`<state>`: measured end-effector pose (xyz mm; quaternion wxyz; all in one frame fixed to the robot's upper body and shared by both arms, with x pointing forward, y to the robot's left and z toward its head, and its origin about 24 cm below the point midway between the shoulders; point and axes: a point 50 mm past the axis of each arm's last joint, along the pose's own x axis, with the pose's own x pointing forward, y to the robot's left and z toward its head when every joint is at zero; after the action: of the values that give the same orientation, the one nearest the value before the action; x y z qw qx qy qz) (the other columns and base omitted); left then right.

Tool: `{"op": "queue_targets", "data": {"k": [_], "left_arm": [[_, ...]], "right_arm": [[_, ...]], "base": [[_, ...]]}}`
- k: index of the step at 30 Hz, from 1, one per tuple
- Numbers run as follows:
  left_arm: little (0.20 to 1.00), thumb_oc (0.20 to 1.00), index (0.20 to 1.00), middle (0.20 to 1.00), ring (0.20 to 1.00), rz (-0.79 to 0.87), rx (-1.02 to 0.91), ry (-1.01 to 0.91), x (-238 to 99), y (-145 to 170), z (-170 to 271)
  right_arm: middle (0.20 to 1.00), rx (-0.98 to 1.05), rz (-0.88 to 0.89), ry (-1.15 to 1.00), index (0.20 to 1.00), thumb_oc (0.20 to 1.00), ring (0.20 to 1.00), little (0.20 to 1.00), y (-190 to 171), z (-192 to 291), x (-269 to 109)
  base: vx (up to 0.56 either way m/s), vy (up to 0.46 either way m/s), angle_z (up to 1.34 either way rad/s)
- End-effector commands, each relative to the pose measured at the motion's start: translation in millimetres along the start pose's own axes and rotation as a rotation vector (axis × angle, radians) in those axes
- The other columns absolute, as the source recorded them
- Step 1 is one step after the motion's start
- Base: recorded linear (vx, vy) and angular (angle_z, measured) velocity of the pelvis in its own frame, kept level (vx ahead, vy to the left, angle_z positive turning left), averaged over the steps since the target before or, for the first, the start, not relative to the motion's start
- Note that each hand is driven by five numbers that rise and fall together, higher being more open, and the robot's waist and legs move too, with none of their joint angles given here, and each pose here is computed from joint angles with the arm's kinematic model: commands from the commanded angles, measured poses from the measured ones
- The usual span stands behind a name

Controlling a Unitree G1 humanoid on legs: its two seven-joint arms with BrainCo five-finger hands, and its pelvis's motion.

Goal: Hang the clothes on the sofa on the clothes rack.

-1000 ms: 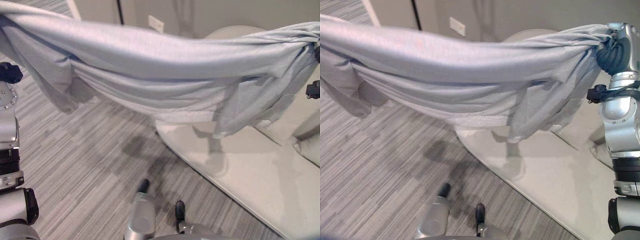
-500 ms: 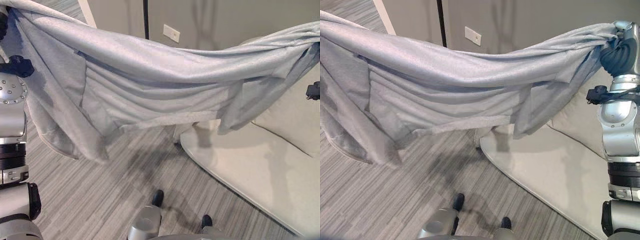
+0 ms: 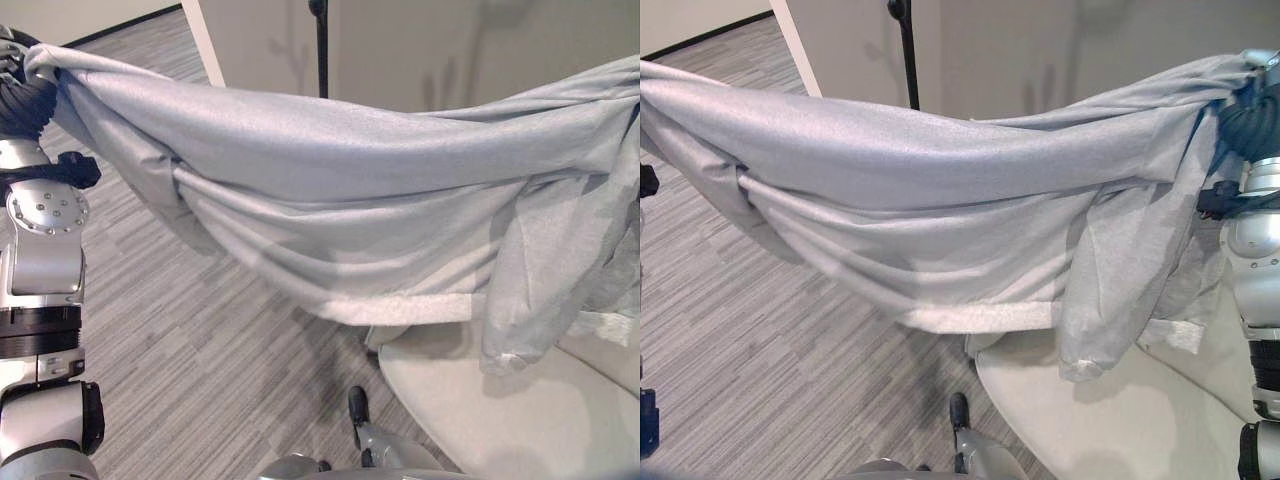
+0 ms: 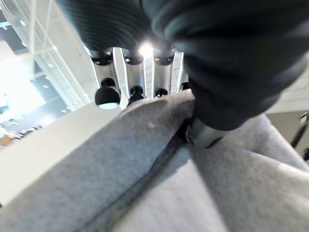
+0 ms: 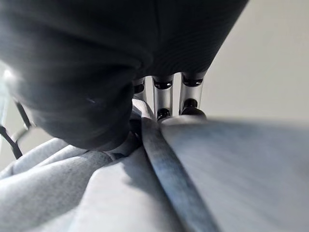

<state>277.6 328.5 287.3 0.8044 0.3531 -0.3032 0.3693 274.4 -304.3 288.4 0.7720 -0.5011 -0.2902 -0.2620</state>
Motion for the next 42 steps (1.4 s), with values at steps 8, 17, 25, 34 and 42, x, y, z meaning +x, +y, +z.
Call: {"op": "queue_targets", "data": {"k": [8, 17, 25, 34, 42], "left_arm": [[0.200, 0.200, 0.200, 0.200, 0.200, 0.057, 0.000, -0.188, 12.8, 13.8, 38.6], [0.200, 0.200, 0.200, 0.200, 0.200, 0.054, -0.002, -0.230, 17.0, 15.4, 46.8], [0.200, 0.200, 0.200, 0.200, 0.200, 0.067, 0.011, -0.214, 16.4, 18.3, 41.5], [0.200, 0.200, 0.200, 0.200, 0.200, 0.095, 0.008, -0.200, 15.7, 22.6, 38.5], [0.200, 0.200, 0.200, 0.200, 0.200, 0.122, 0.035, -0.211, 16.6, 33.3, 40.2]], "right_arm": [[0.200, -0.005, -0.172, -0.017, 0.200, 0.200, 0.200, 0.200, -38.3, -2.2, 5.5], [0.200, 0.017, -0.165, 0.011, 0.200, 0.200, 0.200, 0.200, -31.4, -6.3, 5.5], [0.200, 0.036, -0.141, 0.017, 0.200, 0.200, 0.200, 0.200, -22.2, -4.1, 3.5], [0.200, 0.063, -0.111, 0.000, 0.200, 0.200, 0.200, 0.200, -11.8, 3.0, 5.6], [0.200, 0.087, -0.077, -0.053, 0.200, 0.200, 0.200, 0.200, -1.6, 17.2, 8.0]], "base": [[0.14, -0.029, 0.08], [0.10, 0.194, -0.36], [0.06, 0.224, -0.15], [0.00, 0.105, -0.03], [-0.01, 0.040, -0.31]]}}
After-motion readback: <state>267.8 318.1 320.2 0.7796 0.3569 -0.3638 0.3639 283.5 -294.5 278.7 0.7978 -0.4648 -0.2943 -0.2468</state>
